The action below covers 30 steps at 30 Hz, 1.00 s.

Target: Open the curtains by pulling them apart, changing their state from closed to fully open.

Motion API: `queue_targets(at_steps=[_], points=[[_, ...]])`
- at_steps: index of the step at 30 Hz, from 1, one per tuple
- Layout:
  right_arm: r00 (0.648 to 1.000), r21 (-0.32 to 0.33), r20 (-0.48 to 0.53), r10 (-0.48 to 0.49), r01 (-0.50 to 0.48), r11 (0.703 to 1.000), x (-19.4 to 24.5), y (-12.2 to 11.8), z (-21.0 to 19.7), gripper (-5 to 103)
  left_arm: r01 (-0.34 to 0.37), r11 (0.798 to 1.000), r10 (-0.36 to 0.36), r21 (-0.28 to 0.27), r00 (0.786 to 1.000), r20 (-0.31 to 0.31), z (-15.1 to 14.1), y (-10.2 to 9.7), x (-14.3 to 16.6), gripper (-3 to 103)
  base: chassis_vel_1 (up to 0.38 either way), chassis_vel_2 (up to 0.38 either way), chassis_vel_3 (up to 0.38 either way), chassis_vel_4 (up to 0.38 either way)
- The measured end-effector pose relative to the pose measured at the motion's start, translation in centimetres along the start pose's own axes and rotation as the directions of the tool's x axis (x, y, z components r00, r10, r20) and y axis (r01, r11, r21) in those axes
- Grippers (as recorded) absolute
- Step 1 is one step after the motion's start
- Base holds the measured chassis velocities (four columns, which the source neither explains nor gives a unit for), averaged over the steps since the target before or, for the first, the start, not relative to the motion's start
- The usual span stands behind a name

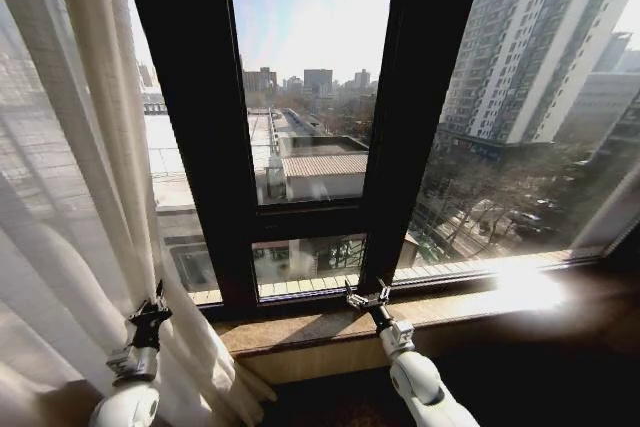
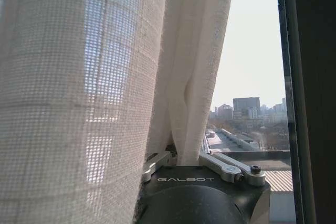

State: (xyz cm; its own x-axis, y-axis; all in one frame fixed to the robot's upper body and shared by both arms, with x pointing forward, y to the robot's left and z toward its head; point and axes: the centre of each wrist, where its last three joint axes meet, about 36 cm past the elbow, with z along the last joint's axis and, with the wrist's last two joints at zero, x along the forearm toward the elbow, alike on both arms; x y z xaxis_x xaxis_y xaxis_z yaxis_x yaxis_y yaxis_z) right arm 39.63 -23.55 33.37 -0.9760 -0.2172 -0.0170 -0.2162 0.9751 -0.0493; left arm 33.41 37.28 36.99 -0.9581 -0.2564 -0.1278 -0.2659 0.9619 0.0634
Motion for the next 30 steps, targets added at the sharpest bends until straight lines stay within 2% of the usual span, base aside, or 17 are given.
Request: queue_targets(at_steps=[17, 22, 30], points=[[1.0, 0.0, 0.0, 0.0, 0.0, 1.0, 0.0, 0.01, 0.01, 100, 0.012, 1.0, -0.012, -0.005, 1.0, 0.006, 0.23, 0.26, 0.45, 0, 0.415, 0.261, -0.414, -0.258], [1.0, 0.0, 0.0, 0.0, 0.0, 1.0, 0.0, 0.02, 0.0, 100, 0.014, 1.0, -0.014, -0.006, 1.0, 0.009, 0.3, 0.4, 0.5, 0, 0.106, 0.117, -0.153, -0.126], [1.0, 0.001, 0.0, 0.001, -0.001, 1.0, 0.0, -0.04, -0.01, 100, 0.013, 1.0, -0.013, -0.005, 1.0, 0.011, 0.48, 0.48, 0.63, 0, -0.04, -0.013, 0.03, 0.01]])
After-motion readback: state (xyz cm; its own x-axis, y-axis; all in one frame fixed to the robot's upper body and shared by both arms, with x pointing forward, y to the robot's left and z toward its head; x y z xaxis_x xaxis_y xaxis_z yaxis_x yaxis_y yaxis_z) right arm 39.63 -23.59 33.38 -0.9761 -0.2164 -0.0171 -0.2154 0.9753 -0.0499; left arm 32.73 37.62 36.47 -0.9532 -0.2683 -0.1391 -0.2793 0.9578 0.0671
